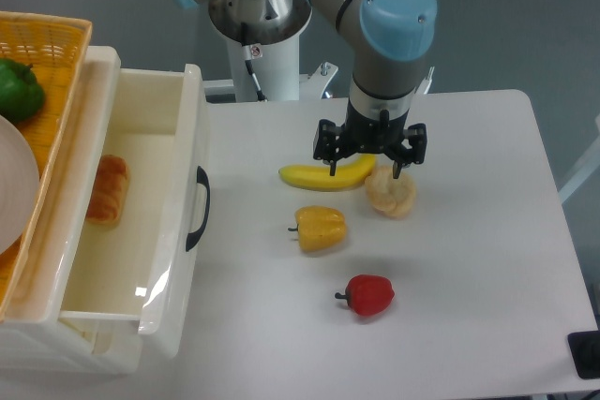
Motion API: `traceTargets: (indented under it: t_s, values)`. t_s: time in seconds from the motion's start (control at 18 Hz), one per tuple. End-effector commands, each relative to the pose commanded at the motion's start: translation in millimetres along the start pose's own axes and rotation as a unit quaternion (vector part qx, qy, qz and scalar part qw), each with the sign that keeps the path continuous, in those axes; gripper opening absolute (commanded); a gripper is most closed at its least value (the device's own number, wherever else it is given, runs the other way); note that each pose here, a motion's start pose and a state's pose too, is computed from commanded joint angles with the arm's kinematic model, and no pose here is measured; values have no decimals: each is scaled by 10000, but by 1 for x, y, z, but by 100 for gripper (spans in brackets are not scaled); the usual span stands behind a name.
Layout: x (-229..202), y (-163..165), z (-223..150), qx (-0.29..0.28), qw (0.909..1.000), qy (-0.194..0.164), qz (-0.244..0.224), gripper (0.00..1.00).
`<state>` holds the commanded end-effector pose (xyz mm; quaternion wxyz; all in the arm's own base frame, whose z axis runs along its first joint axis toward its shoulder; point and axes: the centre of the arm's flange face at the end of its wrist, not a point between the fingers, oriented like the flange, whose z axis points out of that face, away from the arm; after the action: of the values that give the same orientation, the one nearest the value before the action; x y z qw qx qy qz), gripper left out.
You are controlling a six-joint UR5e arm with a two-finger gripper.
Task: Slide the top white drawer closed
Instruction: 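Lower the gripper and move it toward the open white drawer's front, then move the gripper sideways to the drawer front beside its black handle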
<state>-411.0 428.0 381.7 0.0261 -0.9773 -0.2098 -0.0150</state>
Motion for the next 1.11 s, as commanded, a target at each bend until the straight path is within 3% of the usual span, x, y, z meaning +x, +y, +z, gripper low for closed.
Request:
traceTargets:
  t_s: [0.22,0.61,1.11]
  values:
    - [-1,-12,12,69,9971,-10,-753,100]
    - [36,-37,36,-36,9964,132,-840,100]
    - [77,-59,63,49,9963,664,-544,100]
